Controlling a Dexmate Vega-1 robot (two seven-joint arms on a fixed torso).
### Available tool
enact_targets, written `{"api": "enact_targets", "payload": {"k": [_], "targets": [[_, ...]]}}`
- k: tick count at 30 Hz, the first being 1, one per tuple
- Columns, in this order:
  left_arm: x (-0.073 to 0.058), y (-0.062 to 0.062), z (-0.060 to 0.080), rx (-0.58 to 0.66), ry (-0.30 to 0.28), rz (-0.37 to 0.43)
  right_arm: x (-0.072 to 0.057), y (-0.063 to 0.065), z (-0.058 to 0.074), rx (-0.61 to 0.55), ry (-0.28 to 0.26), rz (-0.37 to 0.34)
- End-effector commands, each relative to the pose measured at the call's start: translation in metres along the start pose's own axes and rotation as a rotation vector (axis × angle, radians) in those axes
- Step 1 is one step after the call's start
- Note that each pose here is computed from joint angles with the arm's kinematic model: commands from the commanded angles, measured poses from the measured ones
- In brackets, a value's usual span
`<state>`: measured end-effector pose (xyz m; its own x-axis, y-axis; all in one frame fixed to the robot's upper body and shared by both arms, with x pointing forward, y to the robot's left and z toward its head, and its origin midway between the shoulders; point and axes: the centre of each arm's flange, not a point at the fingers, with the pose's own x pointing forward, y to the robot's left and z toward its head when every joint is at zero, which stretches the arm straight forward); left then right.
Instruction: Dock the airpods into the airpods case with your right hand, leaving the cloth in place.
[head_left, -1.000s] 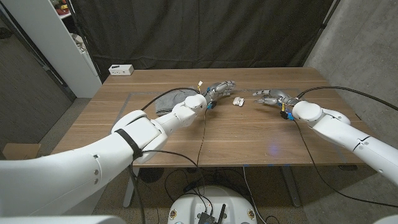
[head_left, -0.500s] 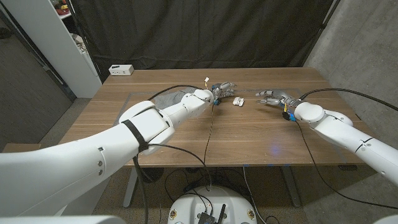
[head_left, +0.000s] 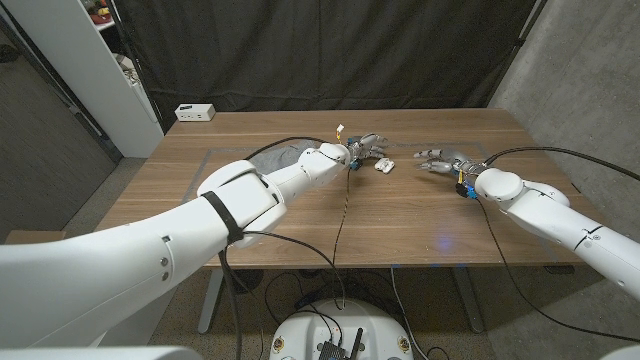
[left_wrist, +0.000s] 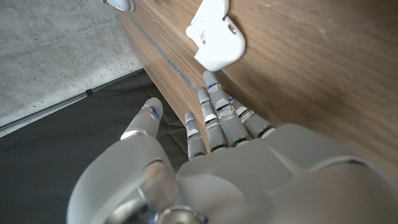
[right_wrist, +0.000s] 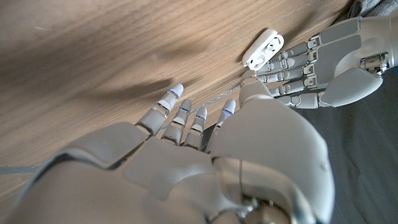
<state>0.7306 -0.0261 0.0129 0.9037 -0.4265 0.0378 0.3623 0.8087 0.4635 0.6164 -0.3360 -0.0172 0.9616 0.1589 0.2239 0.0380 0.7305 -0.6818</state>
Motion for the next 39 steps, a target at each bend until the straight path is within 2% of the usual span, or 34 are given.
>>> {"api": "enact_targets", "payload": {"k": [1,8,18,26,30,32,33,34,39], "targets": [[0.001,-0.018,0.006,0.015,-0.006,-0.035,-0.008,0.005,-0.003,-0.010,0.006,0.000],[0.002,-0.025,0.010,0.029,-0.008,-0.048,-0.011,0.005,-0.002,-0.006,0.005,-0.005],[0.000,-0.036,0.005,0.019,-0.044,-0.118,-0.012,0.000,-0.007,-0.002,0.004,-0.011],[-0.011,-0.034,0.000,0.027,-0.190,-0.260,-0.012,0.000,-0.010,-0.003,0.004,-0.003],[-0.011,-0.027,-0.003,0.027,-0.197,-0.242,-0.011,0.000,-0.010,-0.006,-0.003,0.004],[-0.015,-0.022,-0.002,0.052,-0.257,-0.250,-0.010,0.000,-0.009,-0.009,-0.012,0.009],[-0.015,-0.022,-0.002,0.052,-0.258,-0.250,-0.010,0.000,-0.009,-0.009,-0.012,0.009],[-0.019,-0.017,0.000,0.069,-0.304,-0.248,-0.010,0.000,-0.008,-0.012,-0.019,0.012],[-0.032,-0.001,0.006,0.116,-0.437,-0.221,-0.009,0.001,-0.004,-0.015,-0.037,0.020]]}}
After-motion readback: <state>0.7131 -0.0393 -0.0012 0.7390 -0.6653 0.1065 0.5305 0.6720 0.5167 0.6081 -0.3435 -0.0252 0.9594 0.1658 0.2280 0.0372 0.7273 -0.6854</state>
